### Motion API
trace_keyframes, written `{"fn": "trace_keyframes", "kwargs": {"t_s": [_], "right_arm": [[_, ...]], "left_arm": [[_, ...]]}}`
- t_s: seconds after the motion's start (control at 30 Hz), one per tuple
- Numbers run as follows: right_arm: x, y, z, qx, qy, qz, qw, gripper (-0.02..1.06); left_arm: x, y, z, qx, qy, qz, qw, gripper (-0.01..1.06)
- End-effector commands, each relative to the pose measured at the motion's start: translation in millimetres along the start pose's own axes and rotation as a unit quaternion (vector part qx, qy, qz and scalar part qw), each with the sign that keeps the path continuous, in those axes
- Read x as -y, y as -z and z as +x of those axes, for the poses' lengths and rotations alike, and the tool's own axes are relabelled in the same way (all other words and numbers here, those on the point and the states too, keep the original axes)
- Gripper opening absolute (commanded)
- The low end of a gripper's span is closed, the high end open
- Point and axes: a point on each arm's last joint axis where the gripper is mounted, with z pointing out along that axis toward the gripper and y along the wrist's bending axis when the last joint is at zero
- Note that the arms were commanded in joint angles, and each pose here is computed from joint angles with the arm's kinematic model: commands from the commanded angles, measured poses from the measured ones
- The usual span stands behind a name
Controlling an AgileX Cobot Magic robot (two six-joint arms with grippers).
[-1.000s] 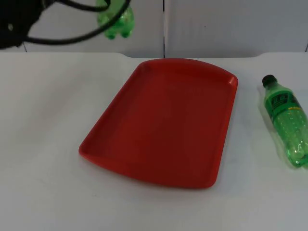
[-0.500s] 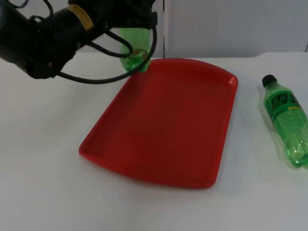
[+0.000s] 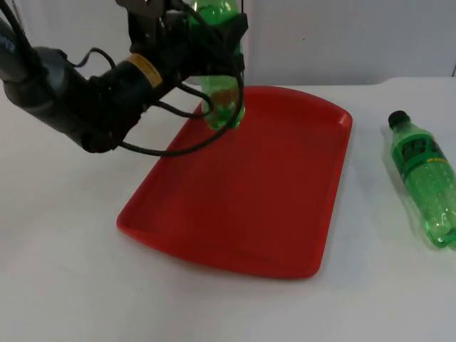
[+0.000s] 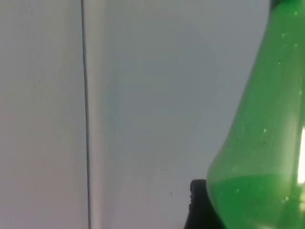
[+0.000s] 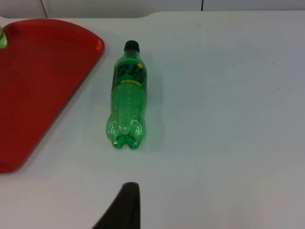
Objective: Place the bottle upright on the tray.
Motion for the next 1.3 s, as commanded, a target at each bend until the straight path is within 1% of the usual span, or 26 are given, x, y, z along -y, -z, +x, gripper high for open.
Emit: {"fn": "trace_keyframes", "kwargs": {"t_s": [0.0,0.07,0.13,0.2,0.4,0.63,0.7,0.73,0.77,0.8,0.83,0.93,0.97,1.0,1.07,1.27], "right_arm": [[0.0,-0.1,0.1,0.003,0.002,0.004,1.0000,1.05],[0.0,-0.1,0.1,0.003,0.002,0.004,1.0000,1.05],[0.0,-0.1,0.1,0.003,0.002,0.004,1.0000,1.05],[0.0,-0.1,0.1,0.003,0.002,0.004,1.0000,1.05],[0.0,-0.1,0.1,0.003,0.002,0.004,1.0000,1.05],[0.0,-0.1,0.1,0.003,0.002,0.004,1.0000,1.05],[0.0,-0.1,0.1,0.003,0.002,0.004,1.0000,1.05],[0.0,-0.1,0.1,0.003,0.002,0.004,1.0000,1.05],[0.0,-0.1,0.1,0.003,0.001,0.004,1.0000,1.05],[0.0,-0.1,0.1,0.003,0.001,0.004,1.0000,1.05],[0.0,-0.1,0.1,0.003,0.001,0.004,1.0000,1.05],[0.0,-0.1,0.1,0.003,0.001,0.004,1.0000,1.05],[0.0,-0.1,0.1,0.003,0.001,0.004,1.0000,1.05],[0.0,-0.1,0.1,0.003,0.001,0.004,1.0000,1.05],[0.0,-0.1,0.1,0.003,0.001,0.004,1.0000,1.05],[0.0,-0.1,0.1,0.003,0.001,0.004,1.0000,1.05]], "left_arm": [[3.5,-1.9,4.2,0.011,0.003,0.014,1.000,0.00],[4.2,0.5,12.8,0.008,0.006,0.018,1.000,0.00],[4.5,1.2,15.6,0.007,0.006,0.020,1.000,0.00],[4.7,3.6,25.6,-0.005,0.010,0.020,1.000,0.00],[7.6,6.9,37.7,-0.020,0.009,0.035,0.999,0.00],[8.9,7.0,38.7,-0.026,0.005,0.042,0.999,0.00],[9.6,7.1,38.9,-0.027,0.004,0.046,0.999,0.02],[9.6,7.1,38.9,-0.027,0.004,0.046,0.999,0.07],[9.6,7.1,38.9,-0.027,0.004,0.046,0.999,0.15],[9.6,7.1,38.9,-0.027,0.004,0.046,0.999,0.15],[9.6,7.1,38.9,-0.027,0.004,0.046,0.999,0.20],[9.9,7.1,38.8,-0.026,0.003,0.047,0.999,0.66],[9.9,7.1,38.8,-0.026,0.003,0.047,0.999,0.66],[9.9,7.1,38.6,-0.025,0.003,0.048,0.999,0.81],[9.5,7.0,38.3,-0.023,0.005,0.045,0.999,1.05],[9.5,7.0,38.1,-0.023,0.006,0.045,0.999,1.05]]}}
